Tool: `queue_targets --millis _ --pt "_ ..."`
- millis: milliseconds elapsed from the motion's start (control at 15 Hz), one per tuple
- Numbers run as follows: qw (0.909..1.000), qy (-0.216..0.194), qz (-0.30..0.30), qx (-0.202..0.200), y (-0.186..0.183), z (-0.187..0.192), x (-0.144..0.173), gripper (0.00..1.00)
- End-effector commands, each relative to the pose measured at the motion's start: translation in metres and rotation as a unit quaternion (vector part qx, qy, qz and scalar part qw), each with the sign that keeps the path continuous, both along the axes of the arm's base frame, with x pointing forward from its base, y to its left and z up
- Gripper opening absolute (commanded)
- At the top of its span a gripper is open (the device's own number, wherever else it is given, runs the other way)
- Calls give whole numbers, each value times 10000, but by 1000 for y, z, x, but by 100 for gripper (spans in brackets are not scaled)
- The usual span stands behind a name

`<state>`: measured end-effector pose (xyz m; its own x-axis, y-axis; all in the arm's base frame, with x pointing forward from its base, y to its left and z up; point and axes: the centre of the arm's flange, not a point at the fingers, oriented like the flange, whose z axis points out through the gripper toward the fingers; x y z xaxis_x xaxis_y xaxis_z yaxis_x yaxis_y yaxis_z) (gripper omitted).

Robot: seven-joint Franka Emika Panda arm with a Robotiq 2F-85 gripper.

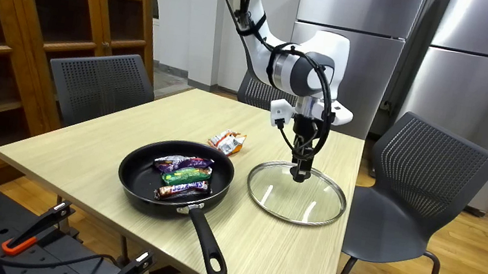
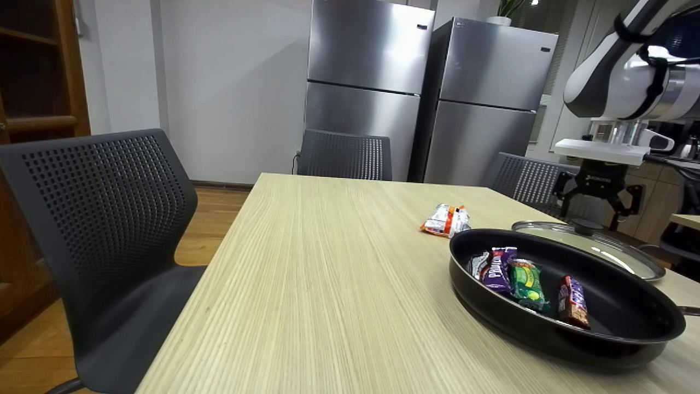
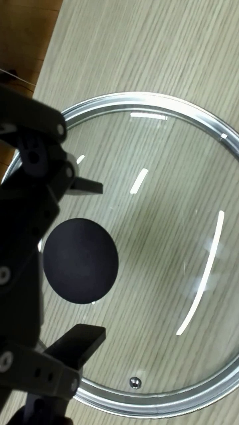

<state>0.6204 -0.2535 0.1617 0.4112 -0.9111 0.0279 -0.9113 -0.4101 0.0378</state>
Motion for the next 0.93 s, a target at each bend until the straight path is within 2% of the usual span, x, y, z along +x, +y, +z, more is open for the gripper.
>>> queue_targets --millis 0,667,733,800,867 --pt "9997 77 -205 101 -10 -1 18 100" --pt "9995 151 -268 92 -15 -10 28 100" --pt "9995 148 -261 80 -15 -10 28 75" --pt "9995 146 -256 84 -14 -10 28 74" --pt "9995 140 -255 89 -14 -10 27 66"
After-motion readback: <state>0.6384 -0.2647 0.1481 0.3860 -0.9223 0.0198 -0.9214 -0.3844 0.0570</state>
